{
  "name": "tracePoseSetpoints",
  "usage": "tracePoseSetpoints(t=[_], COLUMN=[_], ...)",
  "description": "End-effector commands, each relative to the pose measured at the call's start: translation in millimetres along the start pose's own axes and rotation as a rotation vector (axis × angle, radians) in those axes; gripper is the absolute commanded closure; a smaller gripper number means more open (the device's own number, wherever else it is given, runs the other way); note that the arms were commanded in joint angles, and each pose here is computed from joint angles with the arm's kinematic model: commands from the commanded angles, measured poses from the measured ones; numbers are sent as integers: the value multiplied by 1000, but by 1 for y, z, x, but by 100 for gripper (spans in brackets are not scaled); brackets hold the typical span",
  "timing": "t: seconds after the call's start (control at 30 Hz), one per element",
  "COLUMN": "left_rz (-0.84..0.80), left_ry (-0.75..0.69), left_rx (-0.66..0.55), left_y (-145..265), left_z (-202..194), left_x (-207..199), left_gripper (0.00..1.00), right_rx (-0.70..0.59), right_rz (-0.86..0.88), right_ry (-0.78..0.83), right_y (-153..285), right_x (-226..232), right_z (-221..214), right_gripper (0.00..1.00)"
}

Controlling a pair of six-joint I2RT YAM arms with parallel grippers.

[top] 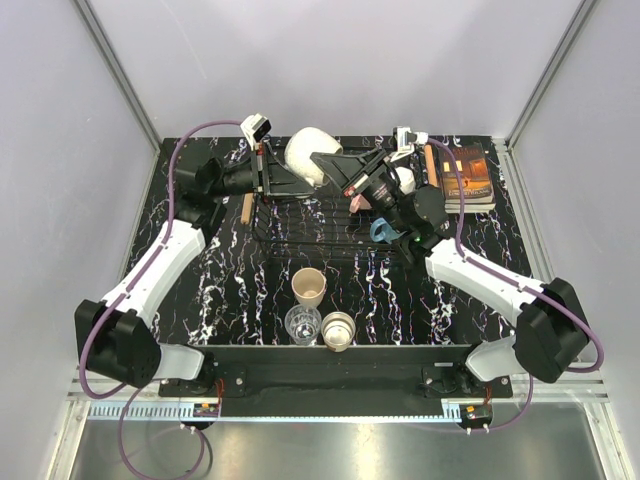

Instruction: Load the cups into the dish rack

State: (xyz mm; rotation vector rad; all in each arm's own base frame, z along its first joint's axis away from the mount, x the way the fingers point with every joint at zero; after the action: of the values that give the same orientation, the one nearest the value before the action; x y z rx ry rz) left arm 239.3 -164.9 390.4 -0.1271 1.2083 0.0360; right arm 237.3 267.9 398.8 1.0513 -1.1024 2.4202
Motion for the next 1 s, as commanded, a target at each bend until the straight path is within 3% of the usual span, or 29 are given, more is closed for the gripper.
tracePoseSetpoints(t=[0.0,0.1,0.27,0.3,0.4,0.43,0.57,0.67,0.77,0.83,0.97], left_rz=[-39,-19,4,15,58,73,129,227,419,576,706], left_ry=[-120,-132,-138,-152,-170,-175,-182,-221,-350,-462,-660], left_rx=[-29,-44,-87,-94,-111,-123,-154,-181,-185,-125,-8], left_y=[-3,-1,7,10,14,14,17,19,22,24,12], left_z=[8,11,19,22,26,29,35,38,45,44,44], left_x=[-24,-24,-22,-23,-24,-23,-19,-13,-1,12,29], left_gripper=[88,100,100,100,100,100,100,100,100,100,100], right_rx=[-4,3,17,6,4,11,4,17,8,9,-4], right_rz=[144,132,60,56,-10,-45,-107,-138,-167,-194,-261], right_ry=[0,-1,23,39,86,92,136,176,275,347,415], right_y=[-5,-1,13,18,32,36,54,68,84,97,119], right_x=[30,31,29,35,38,36,35,42,61,72,83], right_z=[8,7,6,9,12,12,14,18,28,35,42], right_gripper=[100,100,99,82,68,54,38,36,31,27,17])
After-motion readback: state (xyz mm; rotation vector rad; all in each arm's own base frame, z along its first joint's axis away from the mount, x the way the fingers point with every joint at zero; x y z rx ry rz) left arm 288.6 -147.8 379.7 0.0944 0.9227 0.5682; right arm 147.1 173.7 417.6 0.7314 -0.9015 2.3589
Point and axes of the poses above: each gripper's point midway between its finger pads, its own y axis back along the fingers, its own x axis along the line the jaws close on, z = x × y, the point moved 10 cm from there along y, back along the fingers, and after that the axes turned 1 degree about y, right-handed, at the moved point
